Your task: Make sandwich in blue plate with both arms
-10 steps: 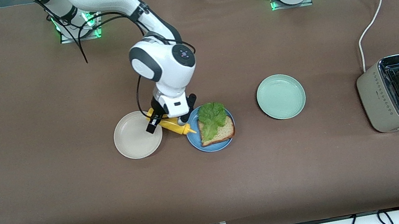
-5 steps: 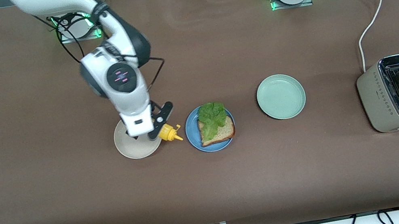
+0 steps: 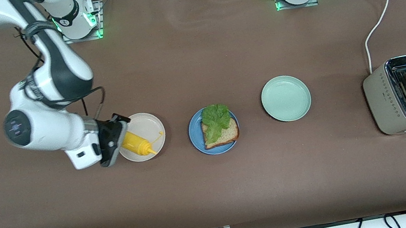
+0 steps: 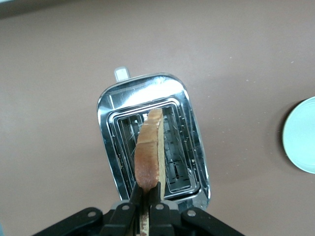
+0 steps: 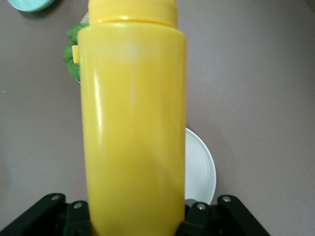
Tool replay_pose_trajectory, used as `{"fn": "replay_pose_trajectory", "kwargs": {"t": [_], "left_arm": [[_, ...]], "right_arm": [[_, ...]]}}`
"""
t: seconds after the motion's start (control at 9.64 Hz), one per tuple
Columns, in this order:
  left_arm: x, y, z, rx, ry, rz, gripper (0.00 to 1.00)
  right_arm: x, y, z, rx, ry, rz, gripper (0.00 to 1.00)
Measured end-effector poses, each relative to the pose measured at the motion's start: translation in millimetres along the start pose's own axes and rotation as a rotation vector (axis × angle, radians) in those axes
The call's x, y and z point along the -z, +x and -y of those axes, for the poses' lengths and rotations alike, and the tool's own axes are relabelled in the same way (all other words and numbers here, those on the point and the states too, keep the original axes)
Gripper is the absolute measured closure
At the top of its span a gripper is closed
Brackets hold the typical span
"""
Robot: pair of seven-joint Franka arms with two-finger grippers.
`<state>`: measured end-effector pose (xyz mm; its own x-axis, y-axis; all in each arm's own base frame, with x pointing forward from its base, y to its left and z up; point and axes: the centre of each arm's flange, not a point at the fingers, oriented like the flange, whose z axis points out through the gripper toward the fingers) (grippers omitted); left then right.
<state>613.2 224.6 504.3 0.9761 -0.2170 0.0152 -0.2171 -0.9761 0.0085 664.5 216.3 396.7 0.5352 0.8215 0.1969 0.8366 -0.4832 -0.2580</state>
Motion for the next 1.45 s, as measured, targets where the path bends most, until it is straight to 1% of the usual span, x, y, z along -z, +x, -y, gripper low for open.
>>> {"fn": "replay_pose_trajectory", "kwargs": {"t": [0.1, 0.21, 0.41, 0.52, 0.62, 0.83, 0.93, 1.14, 1.35, 1.45], "left_arm": [[14, 1, -5, -0.008, -0.003, 0.000, 0.92], [23, 3, -10, -0.018, -0.008, 0.004, 0.92], [30, 7, -20, -0.035, -0.016, 0.011, 0.92], [28, 9, -25, -0.044, -0.025, 0.022, 0.92], [27, 12, -33, -0.057, -0.035, 0.030, 0.92], [22, 24, -60, -0.103, -0.065, 0.050, 0.92], [20, 33, -79, -0.102, -0.077, 0.052, 0.92], [14, 46, -113, -0.123, -0.102, 0.071, 0.92], [7, 56, -138, -0.156, -0.118, 0.087, 0.92], [3, 61, -154, -0.150, -0.129, 0.097, 0.92]], "right_arm": [[9, -19, -18, 0.022, 0.058, -0.057, 0.95], [18, -39, -35, 0.044, 0.121, -0.129, 0.95], [31, -86, -66, 0.109, 0.264, -0.290, 0.95], [33, -113, -82, 0.155, 0.321, -0.368, 0.95], [31, -137, -98, 0.203, 0.355, -0.441, 0.95], [12, -178, -124, 0.290, 0.399, -0.547, 0.95], [-3, -194, -135, 0.327, 0.417, -0.603, 0.95], [-32, -213, -149, 0.383, 0.442, -0.666, 0.95], [-55, -224, -159, 0.427, 0.455, -0.729, 0.95], [-71, -229, -163, 0.453, 0.466, -0.755, 0.95]]}}
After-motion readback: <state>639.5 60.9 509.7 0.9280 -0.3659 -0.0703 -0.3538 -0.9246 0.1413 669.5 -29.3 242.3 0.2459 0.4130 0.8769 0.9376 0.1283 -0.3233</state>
